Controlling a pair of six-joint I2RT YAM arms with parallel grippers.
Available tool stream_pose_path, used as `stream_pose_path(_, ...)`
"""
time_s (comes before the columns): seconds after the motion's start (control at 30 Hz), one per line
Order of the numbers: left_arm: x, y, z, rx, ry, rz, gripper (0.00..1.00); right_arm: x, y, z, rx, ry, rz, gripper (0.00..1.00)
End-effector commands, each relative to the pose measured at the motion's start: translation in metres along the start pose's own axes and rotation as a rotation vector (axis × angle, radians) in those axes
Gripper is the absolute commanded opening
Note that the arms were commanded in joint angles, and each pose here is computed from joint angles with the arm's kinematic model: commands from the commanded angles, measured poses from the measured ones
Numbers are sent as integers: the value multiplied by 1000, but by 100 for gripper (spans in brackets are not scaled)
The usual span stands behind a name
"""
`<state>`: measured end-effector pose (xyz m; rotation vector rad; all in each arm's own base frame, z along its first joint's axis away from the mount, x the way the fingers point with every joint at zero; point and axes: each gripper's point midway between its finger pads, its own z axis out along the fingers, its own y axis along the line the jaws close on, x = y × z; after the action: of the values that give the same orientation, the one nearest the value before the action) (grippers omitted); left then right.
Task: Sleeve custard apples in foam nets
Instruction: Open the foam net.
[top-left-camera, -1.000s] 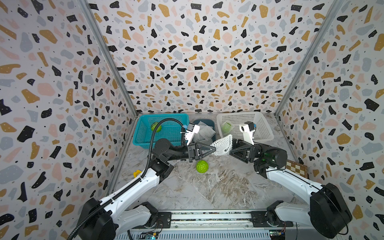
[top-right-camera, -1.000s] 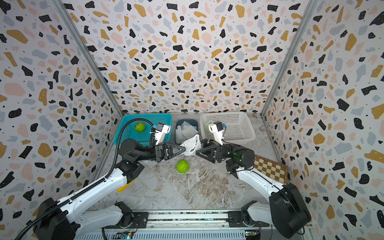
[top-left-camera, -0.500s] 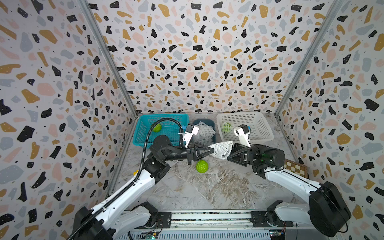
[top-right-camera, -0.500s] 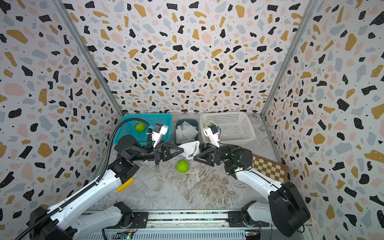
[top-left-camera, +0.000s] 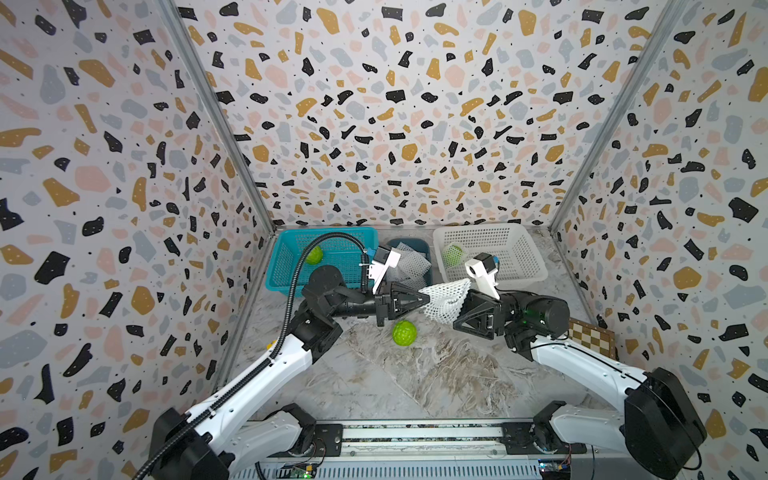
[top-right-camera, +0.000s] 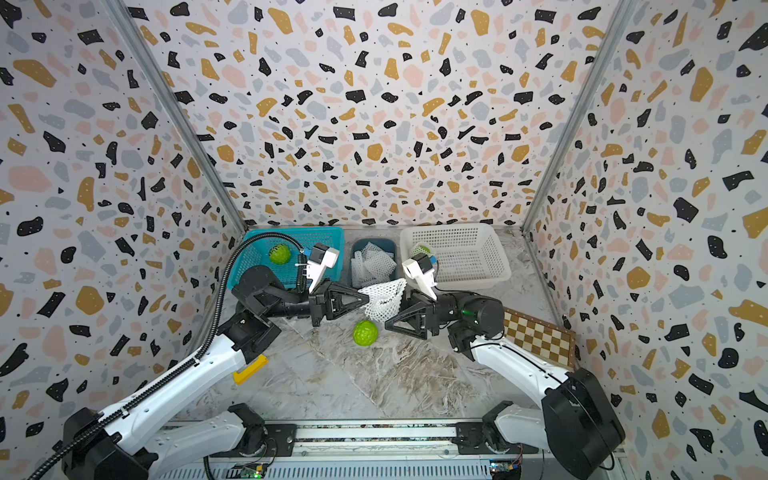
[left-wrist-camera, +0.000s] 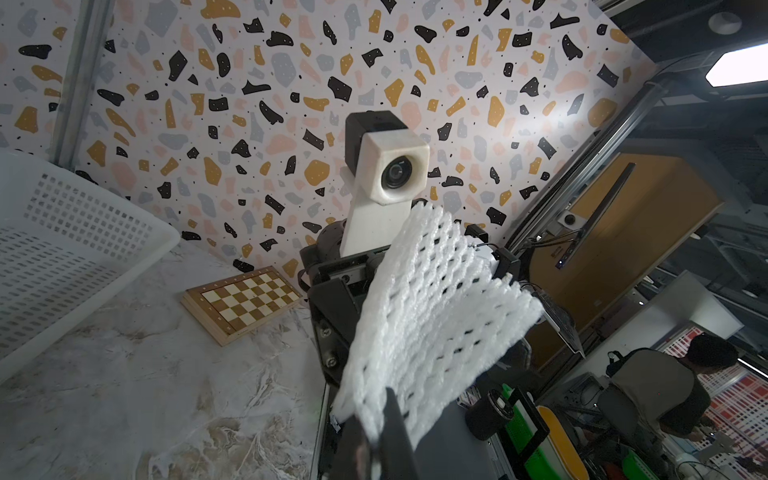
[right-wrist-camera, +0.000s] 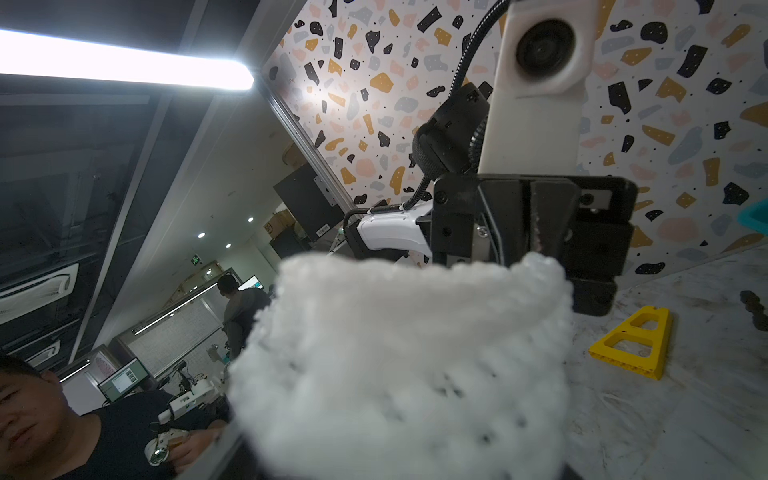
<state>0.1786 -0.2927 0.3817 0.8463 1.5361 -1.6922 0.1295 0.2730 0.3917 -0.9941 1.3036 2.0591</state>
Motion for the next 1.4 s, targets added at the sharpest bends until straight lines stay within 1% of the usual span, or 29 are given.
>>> stream_pose_path(0.0,-7,-20,-6,45,-14,74,0,-16,14,-8,3,-49,-84,70)
stream_pose_path(0.2,10,-13,-10,22,-5,31,0,-24,21,-19,-47,-116,-79,68)
stream_pose_path(0.3,12,-10,-11,13,-7,19,0,-22,15,-19,-45,-118,-57,65)
stream_pose_path(0.63,9,3,-13,-17,-35,-15,0,-16,31,-17,-63,-100,-116,59)
stream_pose_path(0.77,6,7,-13,-20,-45,-41,2,-14,34,-17,-64,-93,-131,57)
stream_pose_path(0.87,2,6,-12,-3,-60,-44,3,-11,32,-17,-65,-92,-125,54)
stream_pose_path(0.9,0,4,-12,7,-67,-64,3,-10,31,-16,-66,-87,-120,54)
stream_pose_path(0.93,-2,3,-12,14,-72,-66,3,-9,29,-15,-67,-80,-114,54)
stream_pose_path(1.0,-5,1,-11,28,-82,-73,3,-5,26,-12,-72,-66,-101,60)
stream_pose_path(1.17,-8,1,-9,47,-83,-78,3,2,26,-4,-87,-28,-97,66)
stream_pose_path(1.37,-14,-4,-5,75,-73,-66,2,5,25,7,-88,9,-95,77)
